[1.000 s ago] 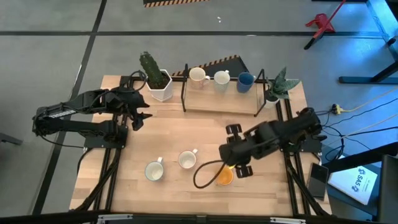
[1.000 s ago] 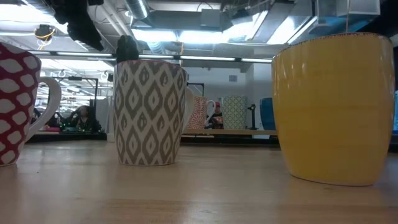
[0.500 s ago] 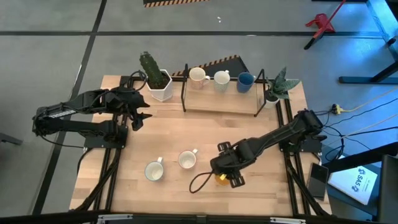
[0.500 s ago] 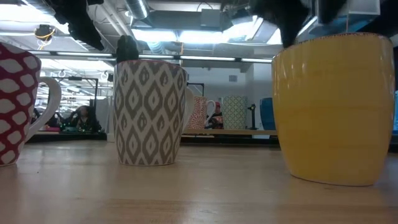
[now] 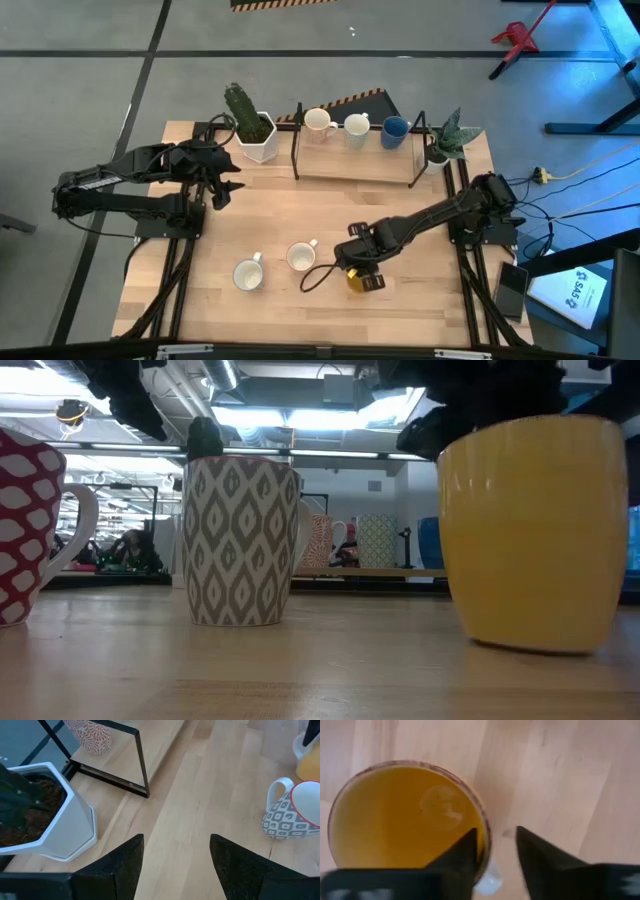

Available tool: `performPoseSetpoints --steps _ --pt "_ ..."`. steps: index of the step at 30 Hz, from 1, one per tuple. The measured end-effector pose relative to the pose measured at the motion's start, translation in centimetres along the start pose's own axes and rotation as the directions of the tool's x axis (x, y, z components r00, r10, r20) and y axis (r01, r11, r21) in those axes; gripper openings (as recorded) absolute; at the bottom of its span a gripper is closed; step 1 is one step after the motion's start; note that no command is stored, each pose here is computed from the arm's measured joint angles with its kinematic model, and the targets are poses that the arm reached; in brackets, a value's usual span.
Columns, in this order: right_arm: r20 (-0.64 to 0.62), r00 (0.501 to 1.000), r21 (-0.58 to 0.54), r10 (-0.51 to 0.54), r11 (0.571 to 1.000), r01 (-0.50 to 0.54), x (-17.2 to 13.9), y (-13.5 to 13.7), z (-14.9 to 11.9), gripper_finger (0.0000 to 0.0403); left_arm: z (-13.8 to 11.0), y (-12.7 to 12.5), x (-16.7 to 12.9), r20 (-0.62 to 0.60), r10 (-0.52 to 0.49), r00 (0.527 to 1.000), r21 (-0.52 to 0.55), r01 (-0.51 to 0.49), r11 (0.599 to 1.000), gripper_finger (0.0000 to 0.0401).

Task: Place coffee mugs
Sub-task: Put the yellow mug on the shelf

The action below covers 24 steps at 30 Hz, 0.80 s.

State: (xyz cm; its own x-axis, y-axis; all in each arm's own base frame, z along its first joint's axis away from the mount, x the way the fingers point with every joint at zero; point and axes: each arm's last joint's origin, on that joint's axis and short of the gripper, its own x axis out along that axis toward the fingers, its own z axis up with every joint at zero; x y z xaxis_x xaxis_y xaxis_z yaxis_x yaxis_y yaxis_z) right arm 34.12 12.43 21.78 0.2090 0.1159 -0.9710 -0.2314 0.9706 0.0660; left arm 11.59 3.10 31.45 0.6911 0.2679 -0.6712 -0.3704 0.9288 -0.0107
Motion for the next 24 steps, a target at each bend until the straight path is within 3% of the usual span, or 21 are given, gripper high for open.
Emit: performPoseSetpoints --steps 3,4,10,14,21,24 --pt "-0.006 1.000 -0.009 -0.003 1.000 0.003 0.0 -0.3 0.0 0.0026 0.0 0.1 0.0 0.002 0.021 1.000 0.001 -0.021 1.000 0.0222" --pt "-0.006 1.000 -0.019 0.001 1.000 -0.002 0.0 -0.3 0.0 0.0015 0.0 0.1 0.0 0.002 0.026 1.000 0.001 -0.026 1.000 0.0222" --pt "-0.001 1.000 -0.028 0.020 0.999 -0.020 -0.5 -1.5 0.0 0.0005 0.0 0.1 0.0 0.003 0.042 0.999 0.002 -0.042 0.999 0.0222" --pt "0.011 1.000 -0.019 0.001 1.000 0.000 -2.2 -3.9 -0.3 0.0004 0.0 0.1 0.0 0.002 0.042 0.999 0.007 -0.042 0.999 0.0222" --pt "-0.036 0.994 -0.031 -0.102 0.994 0.101 -7.1 -11.4 -1.0 0.0002 0.0 0.1 0.0 0.003 0.042 0.999 0.006 -0.042 0.999 0.0222" --pt "0.025 0.988 -0.010 -0.150 0.989 0.150 -8.9 -15.4 -0.9 0.0001 0.0 0.1 0.0 0.003 0.042 0.999 0.006 -0.042 0.999 0.0222"
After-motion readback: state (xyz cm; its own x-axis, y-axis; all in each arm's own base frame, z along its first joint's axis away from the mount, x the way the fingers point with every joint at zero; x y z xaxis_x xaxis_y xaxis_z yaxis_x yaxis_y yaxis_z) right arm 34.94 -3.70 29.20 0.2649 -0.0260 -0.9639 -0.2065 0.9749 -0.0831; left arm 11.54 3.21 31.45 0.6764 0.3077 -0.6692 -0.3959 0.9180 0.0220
